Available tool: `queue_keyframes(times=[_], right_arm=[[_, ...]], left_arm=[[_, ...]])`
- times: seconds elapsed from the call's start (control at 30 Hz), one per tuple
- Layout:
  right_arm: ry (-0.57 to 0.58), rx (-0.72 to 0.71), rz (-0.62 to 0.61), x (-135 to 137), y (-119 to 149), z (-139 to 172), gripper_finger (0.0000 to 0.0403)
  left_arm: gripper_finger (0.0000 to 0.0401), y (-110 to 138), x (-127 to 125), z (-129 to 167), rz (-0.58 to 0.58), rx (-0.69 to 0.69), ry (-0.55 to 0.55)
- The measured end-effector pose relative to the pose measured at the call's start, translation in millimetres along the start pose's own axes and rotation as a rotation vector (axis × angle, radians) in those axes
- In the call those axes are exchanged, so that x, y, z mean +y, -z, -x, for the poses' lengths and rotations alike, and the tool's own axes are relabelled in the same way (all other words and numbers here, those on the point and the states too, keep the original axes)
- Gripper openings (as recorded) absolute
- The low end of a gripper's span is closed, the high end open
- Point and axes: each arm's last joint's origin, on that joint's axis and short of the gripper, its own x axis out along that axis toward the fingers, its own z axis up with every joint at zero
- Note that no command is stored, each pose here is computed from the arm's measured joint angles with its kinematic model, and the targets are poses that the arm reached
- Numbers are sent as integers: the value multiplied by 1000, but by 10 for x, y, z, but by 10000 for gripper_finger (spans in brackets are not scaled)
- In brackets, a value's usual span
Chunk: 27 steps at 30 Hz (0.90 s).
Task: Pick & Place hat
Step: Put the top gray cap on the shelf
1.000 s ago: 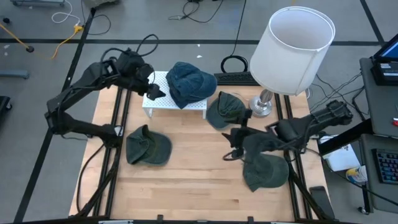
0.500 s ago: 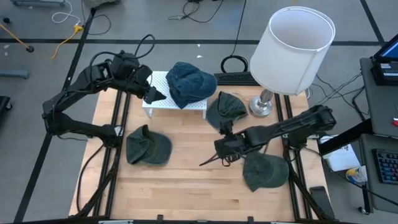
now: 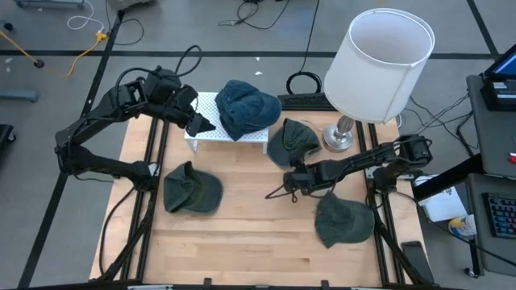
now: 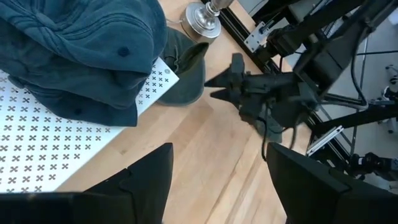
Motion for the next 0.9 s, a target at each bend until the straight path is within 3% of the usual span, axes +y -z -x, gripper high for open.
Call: queue_keyframes(times=[0.33,0.47,0.6,0.8,0.9], right_arm=[[15,-28,38,-161,159,-280,217],[9,-48,69,-179,198,-338,201],[-33,-62,71,-143,256,-388,151],[-36,-55,98,-70,285,-398,20],[-23,-62,100,-5,236,-345,14]], left_arm=[[257,0,0,0,-13,3,5],[264,0,0,0,37,3,5],[265,0,0,-1,55,3,5],[248,0,0,-1,38,2,4],[240,-1,0,-1,24,1,3]])
